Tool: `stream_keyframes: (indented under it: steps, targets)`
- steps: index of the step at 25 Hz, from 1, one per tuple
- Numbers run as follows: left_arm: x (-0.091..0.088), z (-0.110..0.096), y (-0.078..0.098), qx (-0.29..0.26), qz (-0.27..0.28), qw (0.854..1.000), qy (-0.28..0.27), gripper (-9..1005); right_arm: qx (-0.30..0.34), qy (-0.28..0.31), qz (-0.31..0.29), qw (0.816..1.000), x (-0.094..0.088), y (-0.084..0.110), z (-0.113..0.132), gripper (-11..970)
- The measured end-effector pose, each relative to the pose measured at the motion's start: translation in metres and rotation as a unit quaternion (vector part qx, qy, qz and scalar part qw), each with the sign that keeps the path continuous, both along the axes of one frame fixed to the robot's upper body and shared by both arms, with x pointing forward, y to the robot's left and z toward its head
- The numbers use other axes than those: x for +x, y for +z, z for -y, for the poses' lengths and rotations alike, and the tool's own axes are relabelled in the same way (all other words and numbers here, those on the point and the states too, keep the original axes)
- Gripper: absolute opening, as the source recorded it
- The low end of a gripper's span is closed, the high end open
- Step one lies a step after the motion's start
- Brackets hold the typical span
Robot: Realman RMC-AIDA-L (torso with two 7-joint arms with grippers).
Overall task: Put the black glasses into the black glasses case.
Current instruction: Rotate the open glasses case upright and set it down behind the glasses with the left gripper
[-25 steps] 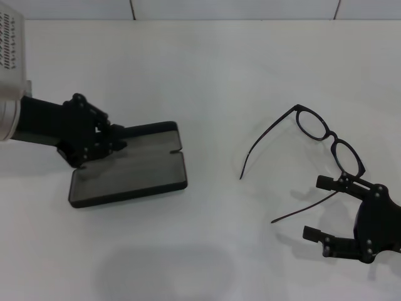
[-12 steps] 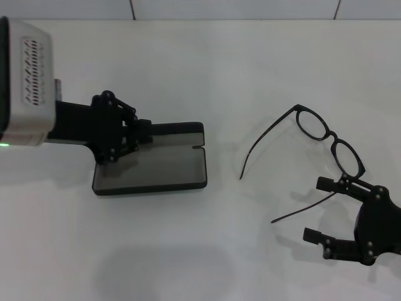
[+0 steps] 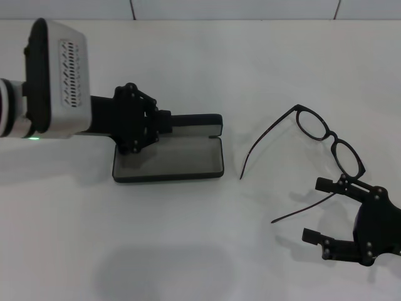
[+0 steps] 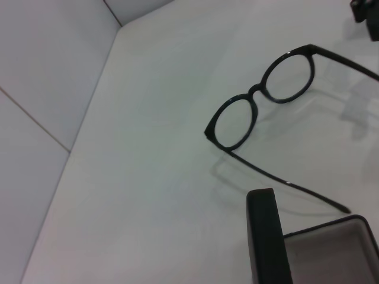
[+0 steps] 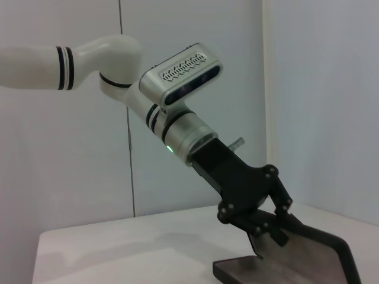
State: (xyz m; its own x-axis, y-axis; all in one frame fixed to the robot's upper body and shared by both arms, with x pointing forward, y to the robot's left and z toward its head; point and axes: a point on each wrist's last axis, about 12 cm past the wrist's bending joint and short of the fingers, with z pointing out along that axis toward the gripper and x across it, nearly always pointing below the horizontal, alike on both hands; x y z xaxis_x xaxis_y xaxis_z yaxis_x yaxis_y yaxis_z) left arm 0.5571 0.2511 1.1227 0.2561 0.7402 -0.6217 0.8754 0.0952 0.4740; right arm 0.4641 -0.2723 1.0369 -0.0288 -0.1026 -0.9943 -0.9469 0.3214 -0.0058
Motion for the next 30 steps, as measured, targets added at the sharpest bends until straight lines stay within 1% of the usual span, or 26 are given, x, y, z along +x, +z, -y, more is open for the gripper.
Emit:
stream_keyframes:
  steps: [6, 9, 16, 22, 30]
  targets:
    - [0.004, 0.014, -0.008, 0.018, 0.025, 1.0, 0.006, 201, 0.0, 0.0, 0.002, 1.0, 0.001, 0.0, 0.0, 883]
    - [0.005, 0.021, -0.01, 0.018, 0.038, 0.999, 0.009, 201, 0.0, 0.0, 0.003, 1.0, 0.001, 0.001, 0.0, 883]
    - [0.008, 0.025, -0.013, -0.008, 0.053, 0.999, 0.007, 199, 0.0, 0.002, 0.005, 1.0, 0.003, 0.002, -0.001, 883]
    - [0.009, 0.025, -0.016, -0.008, 0.053, 0.999, 0.009, 197, 0.001, 0.003, 0.006, 1.0, 0.004, 0.002, -0.002, 883]
    - [0.015, 0.025, -0.023, -0.008, 0.059, 0.998, 0.022, 195, 0.001, 0.004, 0.007, 1.0, 0.004, 0.002, -0.003, 883]
